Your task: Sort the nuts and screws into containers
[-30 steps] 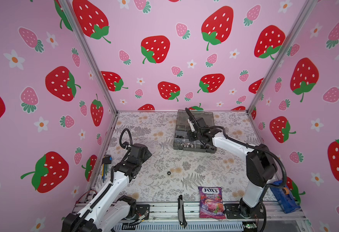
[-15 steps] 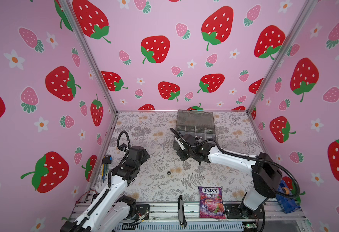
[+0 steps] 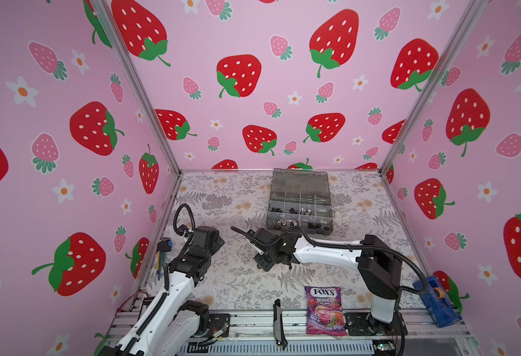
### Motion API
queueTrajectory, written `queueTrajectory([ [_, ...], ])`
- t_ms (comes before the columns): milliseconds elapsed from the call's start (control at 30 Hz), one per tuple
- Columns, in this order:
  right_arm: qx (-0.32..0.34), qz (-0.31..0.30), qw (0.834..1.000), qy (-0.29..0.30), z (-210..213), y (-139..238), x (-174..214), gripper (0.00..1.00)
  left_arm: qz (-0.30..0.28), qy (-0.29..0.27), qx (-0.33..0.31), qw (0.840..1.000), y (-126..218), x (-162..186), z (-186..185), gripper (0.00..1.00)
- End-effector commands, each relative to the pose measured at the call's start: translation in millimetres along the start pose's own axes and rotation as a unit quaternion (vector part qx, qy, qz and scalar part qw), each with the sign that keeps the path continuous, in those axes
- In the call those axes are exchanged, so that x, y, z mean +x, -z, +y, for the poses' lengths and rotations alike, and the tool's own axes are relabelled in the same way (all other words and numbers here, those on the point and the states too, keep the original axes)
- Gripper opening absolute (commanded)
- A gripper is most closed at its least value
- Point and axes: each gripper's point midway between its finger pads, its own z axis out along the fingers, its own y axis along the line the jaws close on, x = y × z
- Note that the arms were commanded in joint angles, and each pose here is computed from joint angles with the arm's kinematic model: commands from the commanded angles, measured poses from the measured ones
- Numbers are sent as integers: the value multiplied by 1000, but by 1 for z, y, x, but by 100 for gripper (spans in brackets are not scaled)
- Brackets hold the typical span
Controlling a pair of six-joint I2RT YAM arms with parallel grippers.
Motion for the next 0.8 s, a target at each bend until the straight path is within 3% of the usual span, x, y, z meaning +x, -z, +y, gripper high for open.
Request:
queueTrajectory([
  [0,-7,27,999,16,7,-1,5,51,-5,1,-16,1000,1,0,11,99],
  [433,-11,86,995,42,17,-27,22,55,-10,14,-19,1000,0,0,20,99],
  [767,2,98,994,51,14,-44,23,49,-4,18,-17,1000,-4,2,20,99],
])
